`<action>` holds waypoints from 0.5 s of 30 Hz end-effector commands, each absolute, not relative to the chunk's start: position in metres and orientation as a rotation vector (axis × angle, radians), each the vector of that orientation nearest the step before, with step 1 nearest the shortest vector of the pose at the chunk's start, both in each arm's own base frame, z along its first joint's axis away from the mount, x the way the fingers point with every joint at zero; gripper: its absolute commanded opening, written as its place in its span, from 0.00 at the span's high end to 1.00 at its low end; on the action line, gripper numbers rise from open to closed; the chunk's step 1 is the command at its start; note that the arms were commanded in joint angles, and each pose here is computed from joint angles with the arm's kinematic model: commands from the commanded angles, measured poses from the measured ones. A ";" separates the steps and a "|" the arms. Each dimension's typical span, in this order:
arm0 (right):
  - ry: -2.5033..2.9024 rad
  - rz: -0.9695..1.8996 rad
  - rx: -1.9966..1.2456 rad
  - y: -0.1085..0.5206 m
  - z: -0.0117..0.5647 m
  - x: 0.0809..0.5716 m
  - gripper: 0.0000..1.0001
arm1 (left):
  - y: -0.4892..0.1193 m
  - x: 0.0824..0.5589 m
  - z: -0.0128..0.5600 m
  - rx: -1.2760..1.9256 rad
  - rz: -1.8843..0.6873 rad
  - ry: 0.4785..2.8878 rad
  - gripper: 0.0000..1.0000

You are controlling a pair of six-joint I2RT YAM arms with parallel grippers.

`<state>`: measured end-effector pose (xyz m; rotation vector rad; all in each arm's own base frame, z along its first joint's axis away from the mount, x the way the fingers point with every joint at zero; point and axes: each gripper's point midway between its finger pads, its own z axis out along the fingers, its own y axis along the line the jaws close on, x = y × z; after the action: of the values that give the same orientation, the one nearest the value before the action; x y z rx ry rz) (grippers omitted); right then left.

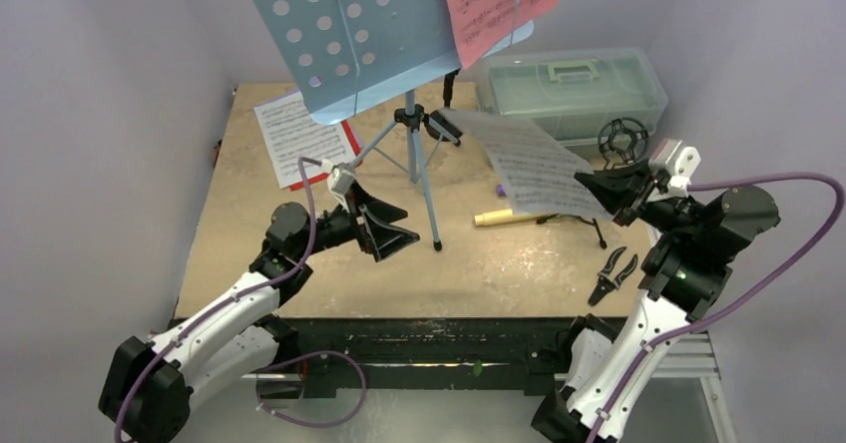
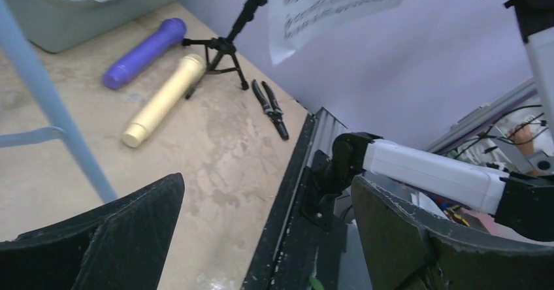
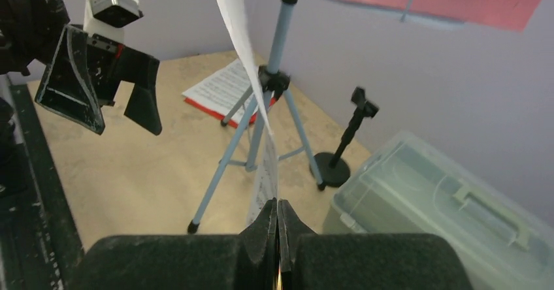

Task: Pack up the instrument practice props
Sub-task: Pick up the sheet music from the music stand.

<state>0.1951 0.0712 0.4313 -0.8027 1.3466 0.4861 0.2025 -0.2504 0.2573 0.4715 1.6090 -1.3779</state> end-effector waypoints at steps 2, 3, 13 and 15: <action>1.422 0.779 -0.744 0.076 0.355 0.189 1.00 | -0.280 0.189 0.282 0.378 -1.471 1.455 0.00; 1.431 0.799 -0.727 0.075 0.348 0.191 1.00 | -0.285 0.188 0.282 0.371 -1.473 1.443 0.00; 1.616 1.141 -0.549 0.082 0.276 0.218 1.00 | -0.324 0.202 0.248 0.146 -1.563 1.485 0.00; 1.638 1.200 -0.528 0.085 0.269 0.221 1.00 | -0.336 0.211 0.231 0.078 -1.553 1.581 0.00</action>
<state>0.2254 0.0733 0.2730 -0.5160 1.6358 1.1085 0.1920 -0.3250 0.2215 0.2563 1.5966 -1.5264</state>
